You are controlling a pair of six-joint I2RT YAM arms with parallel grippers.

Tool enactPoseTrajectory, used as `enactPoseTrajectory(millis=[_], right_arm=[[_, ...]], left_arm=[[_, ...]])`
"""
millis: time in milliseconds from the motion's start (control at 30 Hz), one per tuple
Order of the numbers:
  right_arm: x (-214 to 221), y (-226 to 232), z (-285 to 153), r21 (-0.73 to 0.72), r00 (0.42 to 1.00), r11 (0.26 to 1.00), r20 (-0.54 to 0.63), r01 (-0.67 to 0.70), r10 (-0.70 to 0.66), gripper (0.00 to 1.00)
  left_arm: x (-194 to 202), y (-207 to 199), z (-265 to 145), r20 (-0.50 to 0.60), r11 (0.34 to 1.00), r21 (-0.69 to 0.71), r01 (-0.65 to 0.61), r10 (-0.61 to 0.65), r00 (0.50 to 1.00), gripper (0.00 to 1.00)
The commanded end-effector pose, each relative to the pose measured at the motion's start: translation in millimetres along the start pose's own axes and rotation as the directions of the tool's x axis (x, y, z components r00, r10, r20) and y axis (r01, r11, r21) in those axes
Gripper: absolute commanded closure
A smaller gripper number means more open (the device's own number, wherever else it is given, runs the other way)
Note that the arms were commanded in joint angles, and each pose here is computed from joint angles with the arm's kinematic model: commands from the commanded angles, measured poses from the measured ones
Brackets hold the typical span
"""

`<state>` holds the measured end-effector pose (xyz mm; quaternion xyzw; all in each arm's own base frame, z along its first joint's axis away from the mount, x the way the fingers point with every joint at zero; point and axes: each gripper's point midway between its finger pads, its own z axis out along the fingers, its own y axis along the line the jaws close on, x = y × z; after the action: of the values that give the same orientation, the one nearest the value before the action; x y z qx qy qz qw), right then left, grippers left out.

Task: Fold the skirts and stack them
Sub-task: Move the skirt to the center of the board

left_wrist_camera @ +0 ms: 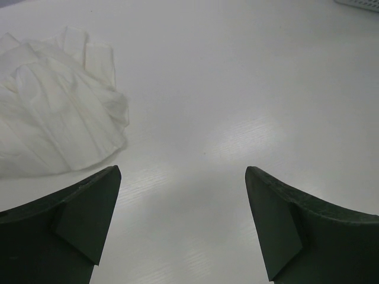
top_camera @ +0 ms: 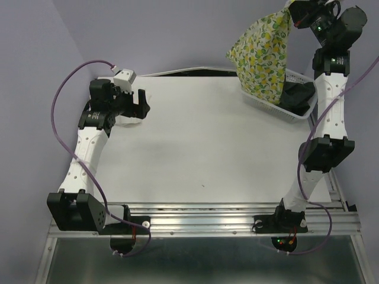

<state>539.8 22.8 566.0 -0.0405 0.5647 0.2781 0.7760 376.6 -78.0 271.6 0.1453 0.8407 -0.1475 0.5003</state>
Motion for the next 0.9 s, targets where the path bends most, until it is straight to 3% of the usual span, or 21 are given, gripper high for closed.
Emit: enactPoseTrajectory(millis=[0,300,500,767,867], right_arm=[[-103,120,-25,-0.255,0.970,0.962,0.240,0.096,-0.033,0.99],[-138,163,-41,-0.351,0.934,0.936,0.345,0.041,0.088,0.99],[-126,194,-42,-0.451,0.944,0.892,0.279,-0.033,0.176,0.99],[-136,227,-50,-0.503,0.934,0.864,0.297,-0.024,0.199,0.99],[-106,225,-49,-0.510,0.958,0.856,0.199,-0.081,0.209,0.99]], left_arm=[[-26,-10,-13,0.096,0.999,0.040,-0.010,0.006,0.995,0.01],[-32,-7,-17,0.117,1.000,0.030,-0.007,0.004,0.993,0.01],[-32,-12,-19,0.132,0.998,0.069,-0.003,-0.006,0.991,0.01],[-32,-27,-25,0.150,0.987,0.157,-0.035,0.011,0.989,0.01],[-31,-39,-30,0.162,0.975,0.215,-0.057,0.022,0.987,0.01]])
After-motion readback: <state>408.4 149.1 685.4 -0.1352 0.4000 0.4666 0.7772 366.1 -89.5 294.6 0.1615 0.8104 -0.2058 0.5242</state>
